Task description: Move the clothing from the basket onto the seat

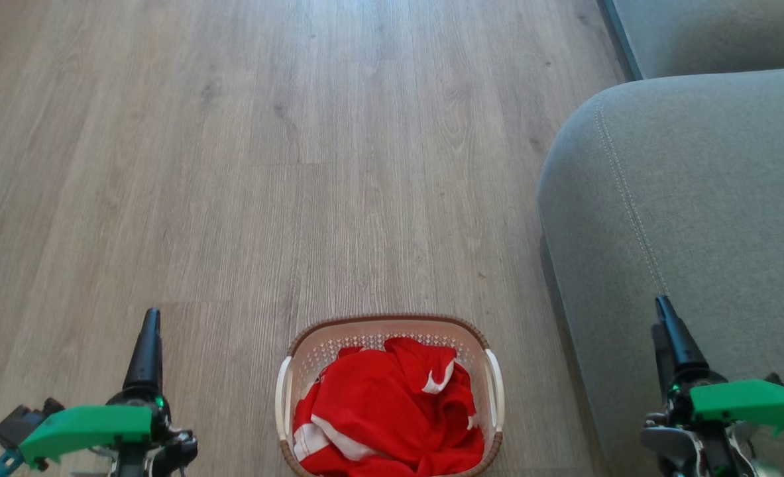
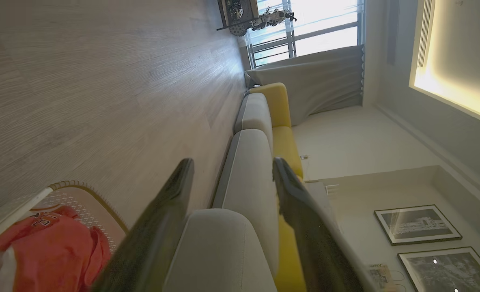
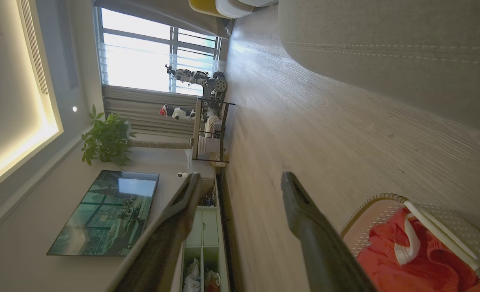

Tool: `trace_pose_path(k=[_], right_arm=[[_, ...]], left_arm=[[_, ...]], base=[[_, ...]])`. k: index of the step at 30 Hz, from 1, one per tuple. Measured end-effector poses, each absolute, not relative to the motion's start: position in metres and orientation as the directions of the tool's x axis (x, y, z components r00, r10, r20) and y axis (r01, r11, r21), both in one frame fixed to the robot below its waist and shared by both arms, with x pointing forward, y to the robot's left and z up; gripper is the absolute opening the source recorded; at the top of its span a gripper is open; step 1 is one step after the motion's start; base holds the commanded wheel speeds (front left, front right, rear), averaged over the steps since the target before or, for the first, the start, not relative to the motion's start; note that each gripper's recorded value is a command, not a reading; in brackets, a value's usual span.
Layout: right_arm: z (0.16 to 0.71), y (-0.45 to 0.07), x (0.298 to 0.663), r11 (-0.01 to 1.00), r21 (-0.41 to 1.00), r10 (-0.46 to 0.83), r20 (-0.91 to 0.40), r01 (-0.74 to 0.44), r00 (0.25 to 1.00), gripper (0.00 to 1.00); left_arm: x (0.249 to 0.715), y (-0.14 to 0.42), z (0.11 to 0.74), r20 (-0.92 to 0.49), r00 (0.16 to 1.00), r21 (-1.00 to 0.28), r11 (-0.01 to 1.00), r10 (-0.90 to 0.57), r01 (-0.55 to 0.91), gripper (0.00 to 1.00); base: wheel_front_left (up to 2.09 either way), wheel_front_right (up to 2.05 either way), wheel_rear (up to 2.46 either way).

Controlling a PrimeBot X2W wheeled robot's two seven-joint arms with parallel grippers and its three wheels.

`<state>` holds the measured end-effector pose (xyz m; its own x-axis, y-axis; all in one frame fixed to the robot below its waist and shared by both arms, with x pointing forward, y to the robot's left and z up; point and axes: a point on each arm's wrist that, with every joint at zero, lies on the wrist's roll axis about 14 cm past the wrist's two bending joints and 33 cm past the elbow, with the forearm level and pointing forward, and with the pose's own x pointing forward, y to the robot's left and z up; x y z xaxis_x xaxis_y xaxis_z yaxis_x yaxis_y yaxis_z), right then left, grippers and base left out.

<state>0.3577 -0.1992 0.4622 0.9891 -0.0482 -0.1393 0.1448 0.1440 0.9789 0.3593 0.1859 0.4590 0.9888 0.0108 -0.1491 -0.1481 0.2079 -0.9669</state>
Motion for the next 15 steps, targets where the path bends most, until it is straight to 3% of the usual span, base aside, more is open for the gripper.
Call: trace_pose_path(k=[15], right_arm=[[0.478,-0.185,0.363,0.374,0.924,-0.009,-0.088,0.085,0.996,1.0]], left_arm=[[0.365,0.178,0.477,-0.089,0.996,-0.888,0.453,-0.009,-0.076,1.0]], base=[[0.0,0.0,0.0]])
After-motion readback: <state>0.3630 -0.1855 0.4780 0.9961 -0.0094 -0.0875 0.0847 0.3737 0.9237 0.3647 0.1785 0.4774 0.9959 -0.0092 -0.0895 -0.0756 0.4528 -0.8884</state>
